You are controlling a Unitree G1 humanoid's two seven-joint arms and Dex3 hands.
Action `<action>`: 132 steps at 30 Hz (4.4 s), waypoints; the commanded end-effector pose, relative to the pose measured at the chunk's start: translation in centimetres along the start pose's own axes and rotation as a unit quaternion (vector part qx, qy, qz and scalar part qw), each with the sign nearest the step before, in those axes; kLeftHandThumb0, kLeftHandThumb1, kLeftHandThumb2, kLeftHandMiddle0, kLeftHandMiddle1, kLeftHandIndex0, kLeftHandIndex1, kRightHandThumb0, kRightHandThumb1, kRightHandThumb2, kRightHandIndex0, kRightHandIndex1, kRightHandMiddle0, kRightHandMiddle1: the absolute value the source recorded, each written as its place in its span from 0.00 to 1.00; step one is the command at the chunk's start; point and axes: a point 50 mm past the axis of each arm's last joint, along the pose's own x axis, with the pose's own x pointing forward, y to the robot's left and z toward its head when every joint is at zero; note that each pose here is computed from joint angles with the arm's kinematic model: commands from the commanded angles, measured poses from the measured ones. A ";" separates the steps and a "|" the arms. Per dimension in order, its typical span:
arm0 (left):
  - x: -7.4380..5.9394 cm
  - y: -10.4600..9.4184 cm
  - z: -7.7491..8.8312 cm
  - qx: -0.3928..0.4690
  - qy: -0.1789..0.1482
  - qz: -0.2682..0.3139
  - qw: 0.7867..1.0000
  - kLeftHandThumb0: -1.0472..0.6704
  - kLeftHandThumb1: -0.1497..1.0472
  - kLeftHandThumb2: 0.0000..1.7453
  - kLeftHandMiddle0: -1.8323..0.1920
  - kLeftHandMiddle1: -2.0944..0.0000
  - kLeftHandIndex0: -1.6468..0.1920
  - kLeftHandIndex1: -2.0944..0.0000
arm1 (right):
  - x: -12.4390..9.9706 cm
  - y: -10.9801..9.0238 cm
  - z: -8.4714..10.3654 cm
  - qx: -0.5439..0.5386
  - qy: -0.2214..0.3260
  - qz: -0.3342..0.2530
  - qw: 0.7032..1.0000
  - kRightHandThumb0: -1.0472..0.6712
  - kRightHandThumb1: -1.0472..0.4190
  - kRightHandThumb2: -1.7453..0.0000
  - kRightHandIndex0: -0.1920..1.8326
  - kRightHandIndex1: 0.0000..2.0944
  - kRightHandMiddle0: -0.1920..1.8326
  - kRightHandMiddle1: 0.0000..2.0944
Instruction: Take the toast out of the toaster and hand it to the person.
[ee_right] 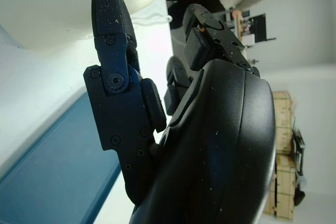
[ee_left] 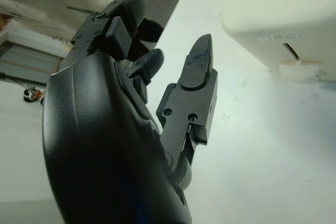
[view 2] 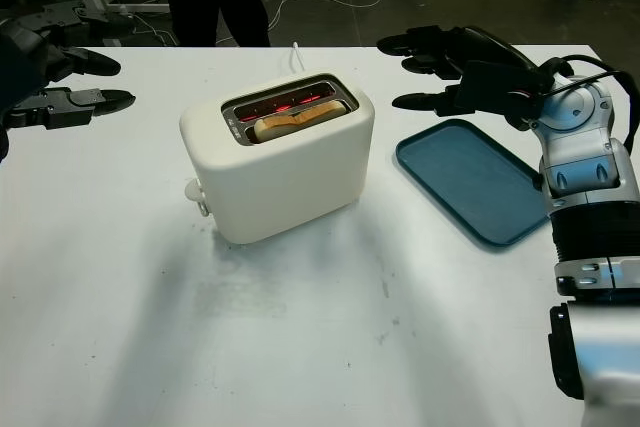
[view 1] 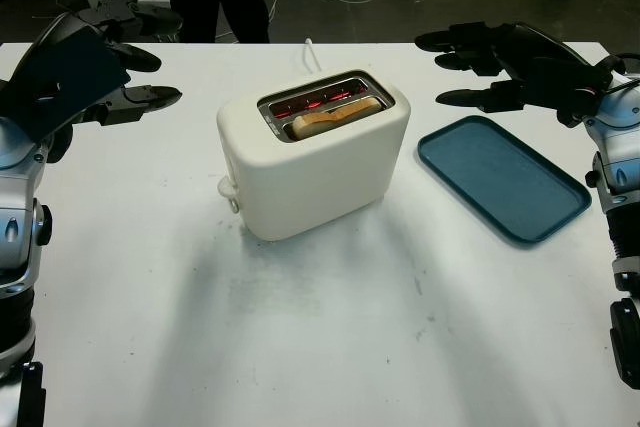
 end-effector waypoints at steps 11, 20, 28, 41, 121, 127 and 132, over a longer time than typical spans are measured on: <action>0.1 0.0 0.1 -0.002 -0.003 0.001 1.000 0.59 0.89 0.06 0.85 0.51 0.74 0.76 | 0.1 -0.2 0.3 -0.007 -0.005 -0.005 1.000 0.17 0.09 0.89 0.28 0.01 0.28 0.00; 0.0 0.1 0.0 0.003 -0.004 0.002 1.000 0.59 0.88 0.06 0.85 0.51 0.74 0.75 | 0.1 -0.2 0.2 -0.003 -0.002 -0.004 1.000 0.17 0.09 0.89 0.28 0.00 0.27 0.00; -0.1 0.1 0.1 0.002 -0.001 0.003 1.000 0.59 0.88 0.06 0.85 0.51 0.75 0.75 | 0.0 -0.1 0.2 0.001 -0.006 -0.006 1.000 0.17 0.09 0.89 0.28 0.00 0.27 0.00; -0.1 0.1 0.0 -0.008 0.005 0.001 1.000 0.60 0.89 0.06 0.87 0.52 0.76 0.75 | 0.0 -0.1 0.2 -0.003 -0.003 -0.002 1.000 0.18 0.09 0.89 0.28 0.00 0.27 0.00; 0.0 0.0 0.0 -0.011 0.005 0.004 1.000 0.59 0.88 0.07 0.86 0.52 0.76 0.75 | 0.0 0.0 0.3 0.019 0.002 0.003 1.000 0.22 0.09 0.91 0.25 0.00 0.26 0.00; 0.0 0.0 -0.1 -0.011 0.001 0.003 1.000 0.58 0.88 0.07 0.86 0.51 0.76 0.75 | 0.1 0.0 0.2 0.018 0.001 0.004 1.000 0.20 0.09 0.91 0.26 0.00 0.26 0.00; 0.0 0.1 -0.2 -0.017 0.000 0.003 1.000 0.59 0.87 0.07 0.87 0.51 0.76 0.74 | 0.1 0.0 0.3 0.016 0.000 0.004 1.000 0.20 0.09 0.90 0.26 0.00 0.26 0.00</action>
